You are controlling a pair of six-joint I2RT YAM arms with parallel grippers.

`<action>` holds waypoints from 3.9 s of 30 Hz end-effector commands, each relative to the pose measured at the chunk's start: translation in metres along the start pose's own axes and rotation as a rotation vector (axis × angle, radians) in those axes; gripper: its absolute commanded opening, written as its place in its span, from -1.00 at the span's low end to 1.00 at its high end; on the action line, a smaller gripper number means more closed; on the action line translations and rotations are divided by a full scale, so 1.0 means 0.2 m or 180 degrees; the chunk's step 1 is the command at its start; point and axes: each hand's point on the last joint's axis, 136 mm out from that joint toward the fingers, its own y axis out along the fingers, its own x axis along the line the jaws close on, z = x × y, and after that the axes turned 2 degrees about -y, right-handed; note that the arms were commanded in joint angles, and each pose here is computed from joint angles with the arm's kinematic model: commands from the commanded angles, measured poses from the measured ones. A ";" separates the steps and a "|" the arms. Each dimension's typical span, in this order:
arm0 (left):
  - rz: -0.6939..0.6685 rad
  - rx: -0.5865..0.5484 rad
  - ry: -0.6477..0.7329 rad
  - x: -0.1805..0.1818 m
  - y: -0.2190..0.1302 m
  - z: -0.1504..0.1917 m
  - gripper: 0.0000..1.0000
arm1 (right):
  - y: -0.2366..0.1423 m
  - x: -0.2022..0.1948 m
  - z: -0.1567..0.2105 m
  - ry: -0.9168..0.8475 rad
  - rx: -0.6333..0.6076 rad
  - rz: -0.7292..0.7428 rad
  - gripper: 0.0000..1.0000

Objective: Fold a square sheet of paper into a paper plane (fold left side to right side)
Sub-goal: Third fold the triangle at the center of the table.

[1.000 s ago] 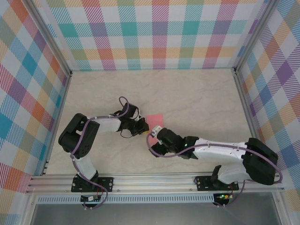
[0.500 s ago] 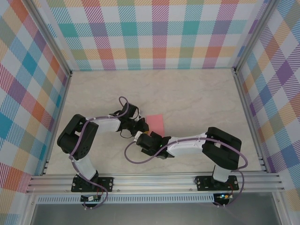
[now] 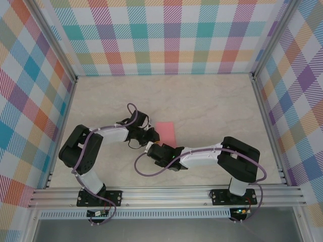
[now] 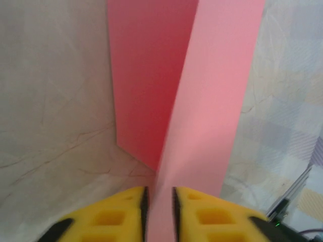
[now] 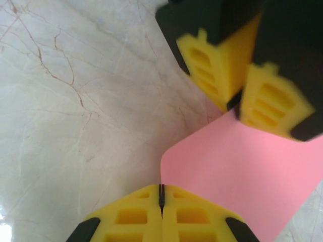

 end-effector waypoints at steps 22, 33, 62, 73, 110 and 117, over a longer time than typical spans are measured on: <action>0.0354 0.0186 0.0654 -0.32 0.00 -0.26 -0.47 | -0.06 -0.03 0.01 0.0738 0.0003 -0.0457 -1.00; 0.0102 0.0457 0.0599 -0.23 0.30 -0.30 -0.59 | -0.07 -0.03 0.02 0.0897 -0.0013 -0.0640 -1.00; -0.0168 0.0685 0.0567 -0.06 0.44 -0.22 -0.68 | 0.04 -0.30 0.12 0.2343 0.0272 -0.1599 -1.00; -0.0182 0.0690 0.0578 -0.06 0.44 -0.22 -0.68 | 0.11 -0.34 0.16 0.2501 0.0387 -0.1497 -1.00; -0.0148 0.0674 0.0585 -0.09 0.43 -0.22 -0.66 | 0.16 -0.32 0.28 0.2535 0.0674 -0.1410 -0.98; -0.0115 0.0620 0.0680 -0.18 0.35 -0.27 -0.50 | 0.18 -0.26 0.35 0.2495 0.0869 -0.1454 -0.97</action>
